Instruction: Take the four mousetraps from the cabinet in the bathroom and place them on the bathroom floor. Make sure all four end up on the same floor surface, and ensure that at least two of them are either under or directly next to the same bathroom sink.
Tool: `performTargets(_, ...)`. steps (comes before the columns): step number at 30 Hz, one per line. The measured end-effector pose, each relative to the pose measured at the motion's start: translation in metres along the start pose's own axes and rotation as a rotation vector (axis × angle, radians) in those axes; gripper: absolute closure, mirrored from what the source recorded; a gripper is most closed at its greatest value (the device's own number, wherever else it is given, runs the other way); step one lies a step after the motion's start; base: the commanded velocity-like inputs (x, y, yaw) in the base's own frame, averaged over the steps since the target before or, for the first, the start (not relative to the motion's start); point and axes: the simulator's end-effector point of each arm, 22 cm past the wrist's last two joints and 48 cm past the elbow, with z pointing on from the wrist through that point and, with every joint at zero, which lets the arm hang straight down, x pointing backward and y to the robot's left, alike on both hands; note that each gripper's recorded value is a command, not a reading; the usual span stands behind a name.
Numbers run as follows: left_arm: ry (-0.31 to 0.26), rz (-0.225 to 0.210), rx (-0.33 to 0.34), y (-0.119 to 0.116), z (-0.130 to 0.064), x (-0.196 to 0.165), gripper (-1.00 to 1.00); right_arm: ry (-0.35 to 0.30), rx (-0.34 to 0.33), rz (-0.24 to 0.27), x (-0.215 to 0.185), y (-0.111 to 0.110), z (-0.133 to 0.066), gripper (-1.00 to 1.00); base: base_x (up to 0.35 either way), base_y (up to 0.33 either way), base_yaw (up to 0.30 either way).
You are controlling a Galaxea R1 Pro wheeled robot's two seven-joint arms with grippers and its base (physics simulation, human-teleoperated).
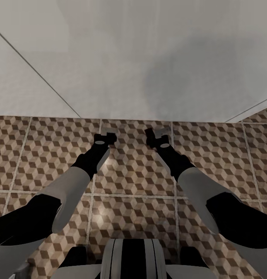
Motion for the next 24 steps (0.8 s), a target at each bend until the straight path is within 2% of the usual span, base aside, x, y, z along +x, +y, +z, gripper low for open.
performTargets(4, -0.020, -0.006, 0.001, 0.000, -0.001, -0.007, 1.00, -0.005, 0.000, 0.000, -0.001, 0.000, 0.000, 1.00, 0.000, 0.000, 0.000)
performTargets(6, -0.052, -0.015, 0.002, 0.000, -0.002, -0.017, 1.00, -0.010, 0.000, 0.001, -0.002, 0.000, 0.000, 1.00, 0.000, 0.000, 0.000)
performTargets(8, -0.114, -0.031, 0.002, 0.001, -0.003, -0.034, 1.00, -0.022, 0.000, 0.003, -0.005, -0.001, 0.000, 1.00, 0.000, 0.000, 0.000)
performTargets(11, -0.161, -0.041, 0.001, 0.004, -0.005, -0.046, 1.00, -0.030, 0.001, 0.004, -0.006, -0.001, 0.000, 1.00, 0.000, 0.000, 0.000)
performTargets(20, -0.190, -0.039, 0.001, 0.005, -0.005, -0.052, 1.00, -0.034, 0.001, 0.005, -0.007, -0.002, 0.000, 1.00, 0.000, 0.000, 0.000)
performTargets(24, -0.226, -0.047, 0.001, 0.005, -0.007, -0.058, 1.00, -0.034, 0.001, 0.005, -0.007, -0.002, 0.000, 1.00, 0.000, 0.000, 0.000)
